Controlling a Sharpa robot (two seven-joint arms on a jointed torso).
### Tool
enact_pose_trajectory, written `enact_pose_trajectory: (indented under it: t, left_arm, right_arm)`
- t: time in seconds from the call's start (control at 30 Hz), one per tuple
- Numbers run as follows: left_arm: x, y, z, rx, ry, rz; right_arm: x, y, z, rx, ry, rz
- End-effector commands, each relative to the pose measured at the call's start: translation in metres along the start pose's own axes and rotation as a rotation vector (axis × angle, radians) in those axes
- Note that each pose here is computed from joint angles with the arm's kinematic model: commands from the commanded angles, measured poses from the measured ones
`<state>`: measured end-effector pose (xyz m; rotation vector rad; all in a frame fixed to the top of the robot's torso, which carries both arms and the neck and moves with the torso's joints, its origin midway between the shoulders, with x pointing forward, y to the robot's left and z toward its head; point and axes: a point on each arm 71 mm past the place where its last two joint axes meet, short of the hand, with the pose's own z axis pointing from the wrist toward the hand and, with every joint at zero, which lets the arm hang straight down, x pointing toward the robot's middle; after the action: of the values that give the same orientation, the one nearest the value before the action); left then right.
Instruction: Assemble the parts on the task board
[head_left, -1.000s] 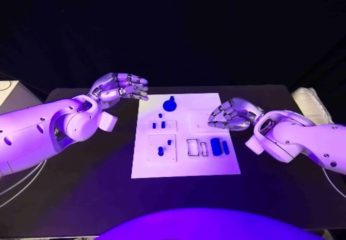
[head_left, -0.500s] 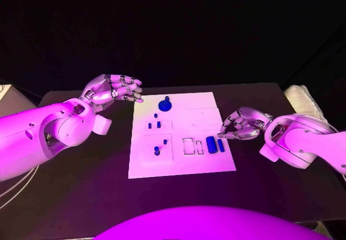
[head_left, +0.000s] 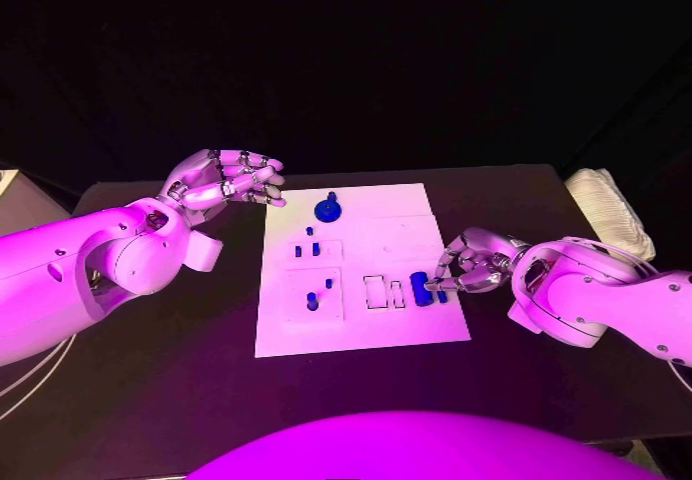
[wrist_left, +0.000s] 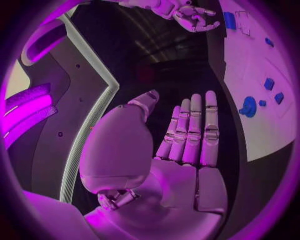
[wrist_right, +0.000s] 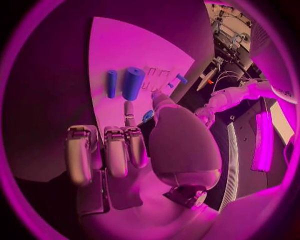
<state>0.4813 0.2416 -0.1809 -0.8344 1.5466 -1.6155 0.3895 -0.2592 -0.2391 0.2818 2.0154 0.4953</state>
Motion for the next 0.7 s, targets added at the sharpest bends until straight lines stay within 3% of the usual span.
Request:
enact_pose_trajectory:
  t: [0.03,0.7]
  left_arm:
    - [0.0023,-0.0009,0.0004,0.012,0.006,-0.007]
    - [0.0034,-0.0006,-0.0009,-0.003,0.016,-0.01]
  right_arm:
    - [0.003,-0.002,0.003,0.042,-0.019,-0.039]
    - [0.02,0.008,0.018,0.025,-0.019,-0.09]
